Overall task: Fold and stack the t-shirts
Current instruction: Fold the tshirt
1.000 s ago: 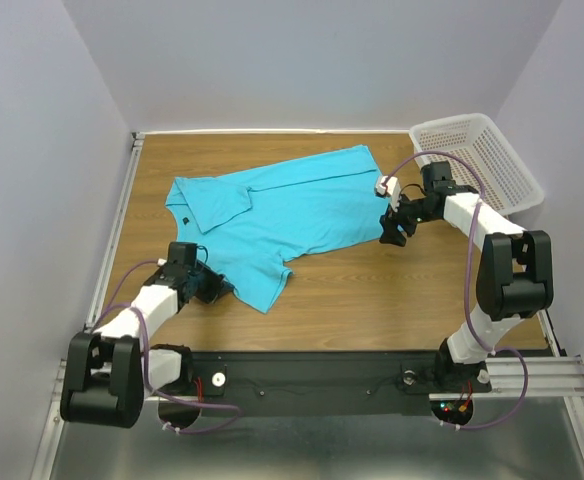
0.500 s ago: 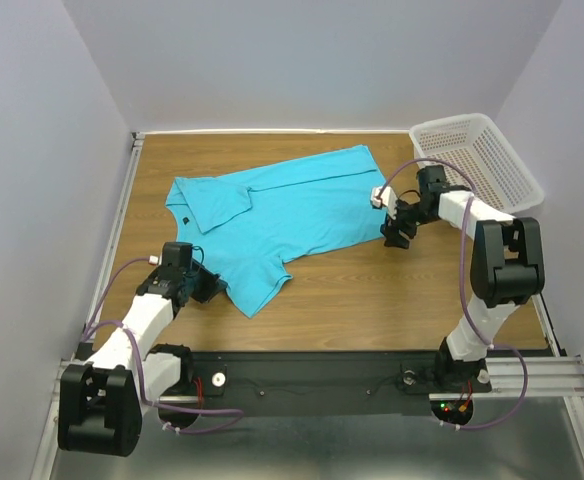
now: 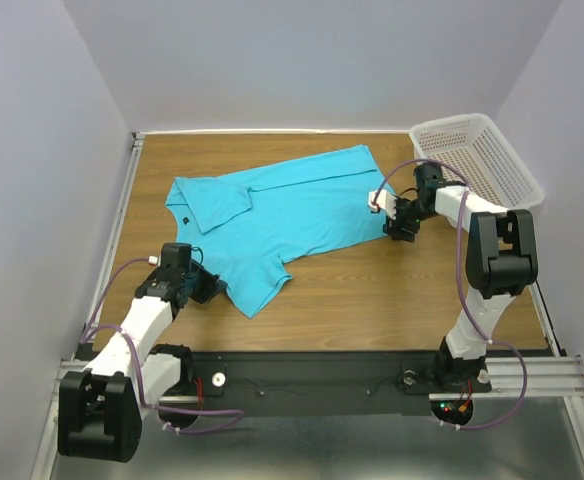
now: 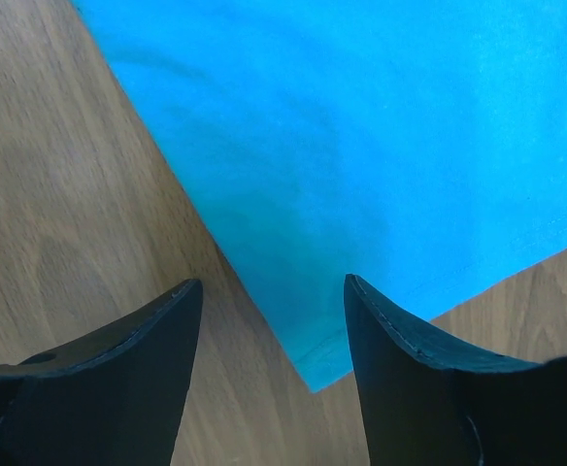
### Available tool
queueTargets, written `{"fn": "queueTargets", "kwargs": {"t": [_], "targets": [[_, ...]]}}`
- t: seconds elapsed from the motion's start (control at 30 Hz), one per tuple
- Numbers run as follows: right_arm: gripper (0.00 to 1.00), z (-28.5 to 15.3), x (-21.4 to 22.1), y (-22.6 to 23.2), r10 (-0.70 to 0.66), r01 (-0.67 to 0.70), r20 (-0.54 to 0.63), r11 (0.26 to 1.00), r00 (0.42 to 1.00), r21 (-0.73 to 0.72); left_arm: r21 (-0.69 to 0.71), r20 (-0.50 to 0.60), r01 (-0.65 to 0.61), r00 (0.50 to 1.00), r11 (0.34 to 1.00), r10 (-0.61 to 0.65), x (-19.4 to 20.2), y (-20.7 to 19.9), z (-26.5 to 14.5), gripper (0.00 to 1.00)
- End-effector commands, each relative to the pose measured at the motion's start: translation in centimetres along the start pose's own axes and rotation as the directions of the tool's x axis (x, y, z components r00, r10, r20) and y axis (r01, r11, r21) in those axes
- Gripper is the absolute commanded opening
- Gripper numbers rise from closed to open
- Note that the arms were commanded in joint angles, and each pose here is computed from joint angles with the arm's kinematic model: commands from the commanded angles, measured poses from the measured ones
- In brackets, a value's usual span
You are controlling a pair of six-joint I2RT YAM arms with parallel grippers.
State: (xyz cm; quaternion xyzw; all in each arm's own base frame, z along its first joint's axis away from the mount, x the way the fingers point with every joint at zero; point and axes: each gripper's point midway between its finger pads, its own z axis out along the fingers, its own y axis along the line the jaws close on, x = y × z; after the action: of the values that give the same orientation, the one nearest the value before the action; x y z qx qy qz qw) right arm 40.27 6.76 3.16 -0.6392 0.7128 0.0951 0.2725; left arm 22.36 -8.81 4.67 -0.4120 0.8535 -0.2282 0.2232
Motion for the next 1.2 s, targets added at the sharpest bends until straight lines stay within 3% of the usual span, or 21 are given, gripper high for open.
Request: {"fn": "queueTargets", "kwargs": {"t": [0.0,0.17,0.4,0.6,0.7,0.97,1.07,1.17], "targets": [[0.66,-1.5,1.8,-1.0,-0.041,0.044,-0.084,0.998,0.996,0.034,0.025,0.009,-0.014,1.000,1.000,0.014,-0.2,-0.6,-0.6,0.00],[0.61,-1.5,4.1,-1.0,-0.093,0.096,-0.154,0.995,0.984,0.011,0.032,0.001,-0.010,1.000,0.999,0.010,0.1,-0.4,-0.4,0.00],[0.58,-0.9,5.1,-1.1,-0.248,0.241,-0.180,0.969,0.952,-0.063,0.031,-0.007,-0.008,1.000,1.000,0.008,0.2,-0.3,-0.2,0.00],[0.53,-1.0,5.9,-0.8,-0.303,0.286,-0.203,0.952,0.931,-0.113,0.034,-0.016,-0.004,1.000,0.999,0.005,0.5,-0.2,0.0,0.00],[0.46,-0.6,6.1,-0.3,-0.318,0.294,-0.196,0.945,0.928,-0.143,0.037,-0.018,-0.006,1.000,0.999,0.007,0.4,-0.3,0.0,0.00],[0.08,-0.2,5.7,0.3,-0.298,0.270,-0.163,0.947,0.941,-0.172,0.057,-0.007,-0.004,1.000,0.998,0.004,0.0,-1.2,-0.4,0.00],[0.01,-0.8,4.6,-0.5,-0.284,0.266,-0.140,0.955,0.949,-0.134,0.071,0.000,0.001,1.000,0.997,-0.001,-0.2,-1.8,-0.9,0.00],[0.01,-2.7,4.1,-2.5,-0.232,0.227,-0.122,0.973,0.965,-0.051,0.083,0.011,0.021,1.000,0.996,-0.022,-0.6,-2.4,-1.5,0.00]]}}
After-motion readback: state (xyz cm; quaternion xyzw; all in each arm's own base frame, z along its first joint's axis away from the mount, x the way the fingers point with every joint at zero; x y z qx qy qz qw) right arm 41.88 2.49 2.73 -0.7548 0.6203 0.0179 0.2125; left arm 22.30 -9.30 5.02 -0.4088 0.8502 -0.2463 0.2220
